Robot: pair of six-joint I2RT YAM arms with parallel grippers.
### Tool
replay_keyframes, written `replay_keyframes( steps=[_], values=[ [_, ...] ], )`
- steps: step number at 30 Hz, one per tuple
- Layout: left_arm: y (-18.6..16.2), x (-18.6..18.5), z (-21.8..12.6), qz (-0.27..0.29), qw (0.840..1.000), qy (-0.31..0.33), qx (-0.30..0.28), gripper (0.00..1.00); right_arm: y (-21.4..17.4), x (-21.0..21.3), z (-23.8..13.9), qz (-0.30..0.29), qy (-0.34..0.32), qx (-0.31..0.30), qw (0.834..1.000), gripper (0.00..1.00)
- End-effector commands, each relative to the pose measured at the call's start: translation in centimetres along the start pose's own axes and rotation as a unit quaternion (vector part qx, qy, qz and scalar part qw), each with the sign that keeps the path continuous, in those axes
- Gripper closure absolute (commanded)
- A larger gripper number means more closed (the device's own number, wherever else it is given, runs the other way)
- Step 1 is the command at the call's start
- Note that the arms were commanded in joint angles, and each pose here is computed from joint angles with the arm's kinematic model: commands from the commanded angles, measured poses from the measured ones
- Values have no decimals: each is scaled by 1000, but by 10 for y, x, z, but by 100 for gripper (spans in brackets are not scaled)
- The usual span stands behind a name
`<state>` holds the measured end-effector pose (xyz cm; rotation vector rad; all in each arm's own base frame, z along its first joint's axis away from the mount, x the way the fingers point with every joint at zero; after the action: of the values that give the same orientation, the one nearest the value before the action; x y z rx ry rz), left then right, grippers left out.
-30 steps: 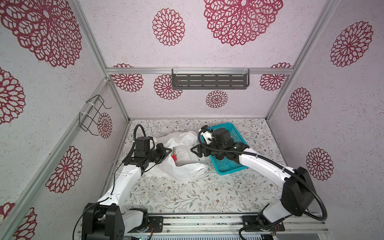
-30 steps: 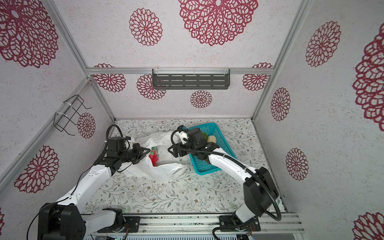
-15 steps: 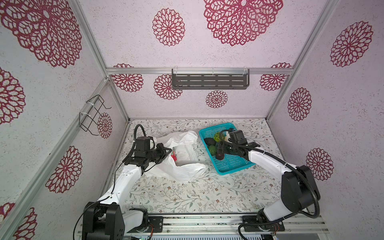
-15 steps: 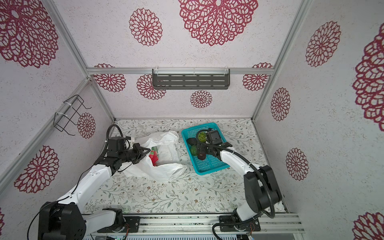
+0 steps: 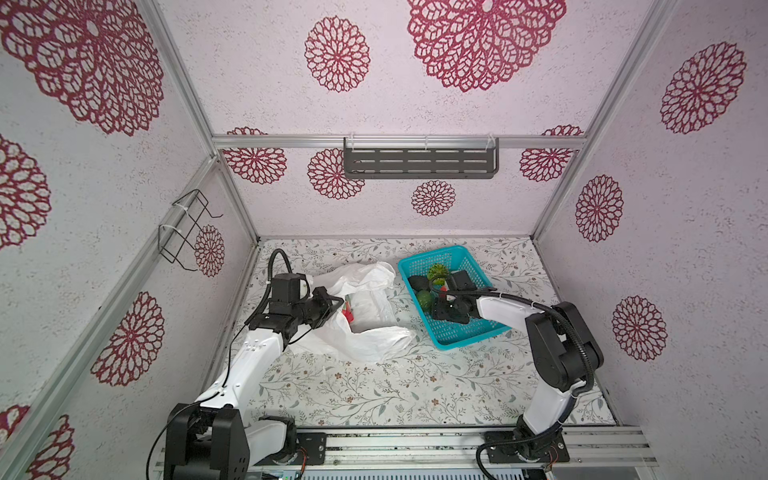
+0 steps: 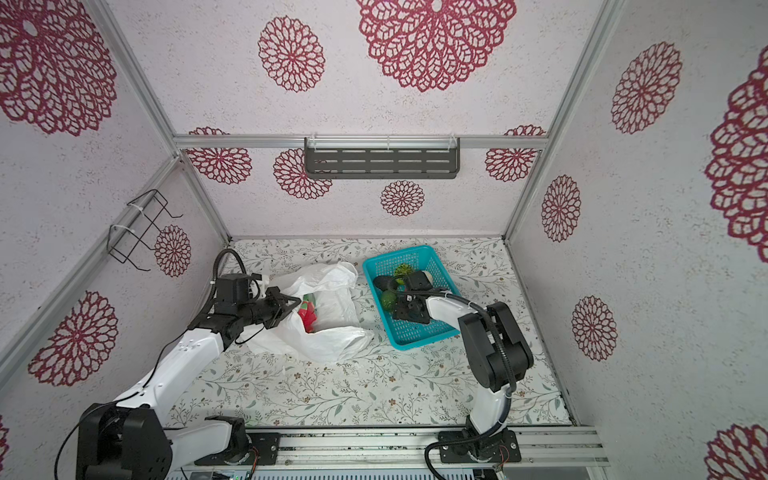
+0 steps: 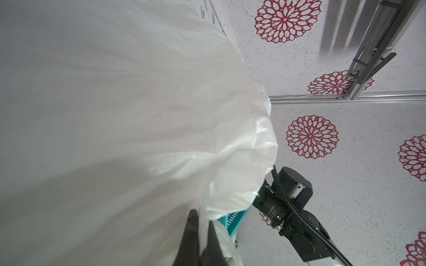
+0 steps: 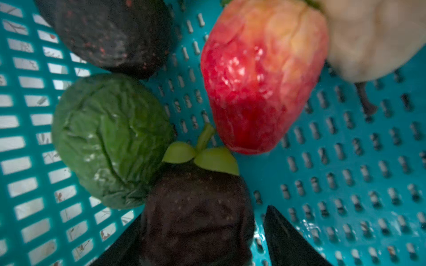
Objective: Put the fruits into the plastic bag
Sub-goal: 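Return the right gripper to the basket and grasp the dark purple mangosteen, then carry the mangosteen into the bag with the right gripper and release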
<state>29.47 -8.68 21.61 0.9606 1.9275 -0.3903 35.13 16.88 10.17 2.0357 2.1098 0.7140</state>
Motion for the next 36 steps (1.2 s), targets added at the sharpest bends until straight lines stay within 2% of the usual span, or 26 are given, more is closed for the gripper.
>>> replay_keyframes(
  steps=[1,4,9,12,15,19,23,25,32,36],
  values=[
    [-2,-2,-2,11,1000,-1,-1,100,19,3,-6,3,-3,-28,1000,30],
    [-2,-3,-2,11,1000,0,-1,100,23,3,-6,-1,-5,-31,999,37],
    [-1,-3,-2,11,1000,1,-2,100,28,4,-15,-9,-8,-44,999,61],
    [0,-3,-1,12,1000,0,-3,100,33,5,-30,-19,-12,-63,998,71],
    [1,-4,0,12,1000,-1,-3,100,37,8,-52,-30,-5,-90,996,73],
    [1,-2,1,12,1000,1,-5,100,42,30,-92,-67,58,-139,986,73],
    [2,-1,1,14,1000,2,-8,100,35,69,-128,-127,161,-175,963,73],
    [1,0,2,13,1000,2,-8,100,26,93,-136,-161,211,-172,949,73],
    [1,-1,1,14,1000,-2,-12,100,-11,182,-117,-258,337,-68,903,69],
    [-1,-2,-2,14,1000,-1,-15,100,-11,223,-90,-280,348,-51,893,69]
  ],
)
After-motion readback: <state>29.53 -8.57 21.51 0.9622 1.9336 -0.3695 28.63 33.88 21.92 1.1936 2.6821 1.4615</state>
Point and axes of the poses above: each gripper's point midway between its finger pads, its own z axis out along the fingers, its own x axis along the line the jaws close on, y = z × x, the point moved 7 cm from there along -z, back along the fingers, and after that the axes turned 5 degrees about -z, right-handed, at the moved point
